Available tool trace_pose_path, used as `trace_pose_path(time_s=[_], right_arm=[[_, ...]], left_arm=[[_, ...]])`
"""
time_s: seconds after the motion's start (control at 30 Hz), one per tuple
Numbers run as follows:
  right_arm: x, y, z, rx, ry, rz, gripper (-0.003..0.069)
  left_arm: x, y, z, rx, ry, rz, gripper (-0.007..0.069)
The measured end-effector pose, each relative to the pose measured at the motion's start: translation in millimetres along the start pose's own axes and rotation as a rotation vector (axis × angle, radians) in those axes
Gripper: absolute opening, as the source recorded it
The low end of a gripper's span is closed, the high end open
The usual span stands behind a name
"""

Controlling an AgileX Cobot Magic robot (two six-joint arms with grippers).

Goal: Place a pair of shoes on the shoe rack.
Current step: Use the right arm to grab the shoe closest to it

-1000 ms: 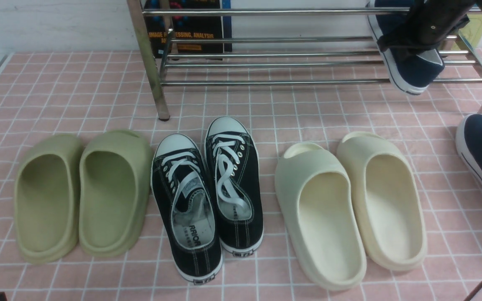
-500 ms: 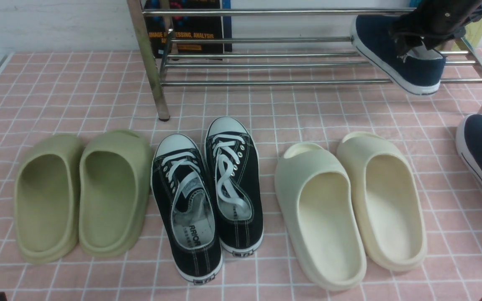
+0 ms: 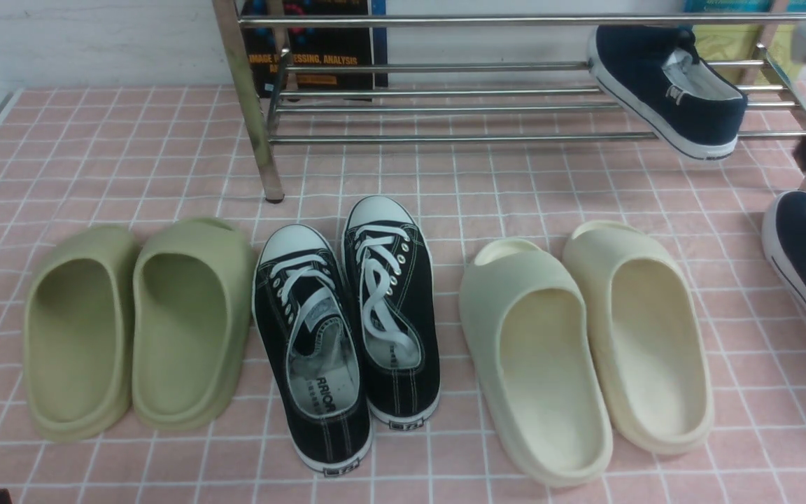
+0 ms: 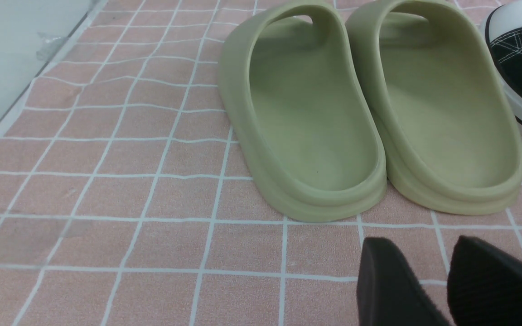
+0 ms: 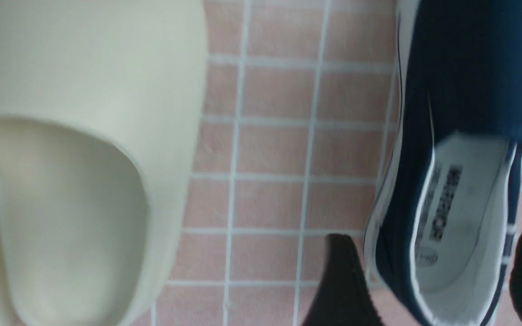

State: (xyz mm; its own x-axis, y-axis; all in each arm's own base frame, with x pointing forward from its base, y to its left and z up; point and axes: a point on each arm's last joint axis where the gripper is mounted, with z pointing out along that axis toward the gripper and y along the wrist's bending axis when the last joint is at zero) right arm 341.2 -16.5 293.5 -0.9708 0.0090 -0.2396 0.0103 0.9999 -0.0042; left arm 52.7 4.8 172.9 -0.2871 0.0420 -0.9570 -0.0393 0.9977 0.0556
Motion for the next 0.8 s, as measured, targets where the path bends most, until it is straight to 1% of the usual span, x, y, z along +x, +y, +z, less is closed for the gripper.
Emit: trace_pose_path(time_s=[0.03,0.07,0.1,0.13,0.23,0.37,0.47,0.5,0.53,0.57,0.63,0.73,0.77,0.8], right_arm=[[3,0,4,-0.001,0.016,0.002,0.0465],[20,-6,19,0.016,0.034,0.033,0.046],[21,-6,21,0.017,0.038,0.034,0.046],[32,-10,36,0.031,0.059,0.052,0.0459],[47,-16,61,0.062,0.08,0.084,0.0459],[46,-20,76,0.079,0.038,0.098,0.0454],[42,-20,85,0.078,0.016,0.102,0.0436],[39,-20,91,0.076,0.002,0.103,0.0409],[38,-20,92,0.076,0.0,0.104,0.0399],[38,-20,95,0.075,0.0,0.106,0.0374],[37,-21,99,0.076,0.006,0.107,0.0256],[36,-21,93,0.082,0.004,0.104,0.0058],[35,-21,92,0.082,0.003,0.105,0.0049],[32,-21,82,0.084,-0.01,0.106,0.0013]], left_arm=[[0,0,0,0.0,0.0,0.0,0.024],[0,0,0,0.0,0.0,0.0,0.024],[0,0,0,0.0,0.0,0.0,0.024],[0,0,0,0.0,0.0,0.0,0.024],[0,0,0,0.0,0.0,0.0,0.024],[0,0,0,0.0,0.0,0.0,0.024],[0,0,0,0.0,0.0,0.0,0.024],[0,0,0,0.0,0.0,0.0,0.024],[0,0,0,0.0,0.0,0.0,0.024],[0,0,0,0.0,0.0,0.0,0.024],[0,0,0,0.0,0.0,0.0,0.024],[0,0,0,0.0,0.0,0.0,0.024],[0,0,0,0.0,0.0,0.0,0.024],[0,0,0,0.0,0.0,0.0,0.024]])
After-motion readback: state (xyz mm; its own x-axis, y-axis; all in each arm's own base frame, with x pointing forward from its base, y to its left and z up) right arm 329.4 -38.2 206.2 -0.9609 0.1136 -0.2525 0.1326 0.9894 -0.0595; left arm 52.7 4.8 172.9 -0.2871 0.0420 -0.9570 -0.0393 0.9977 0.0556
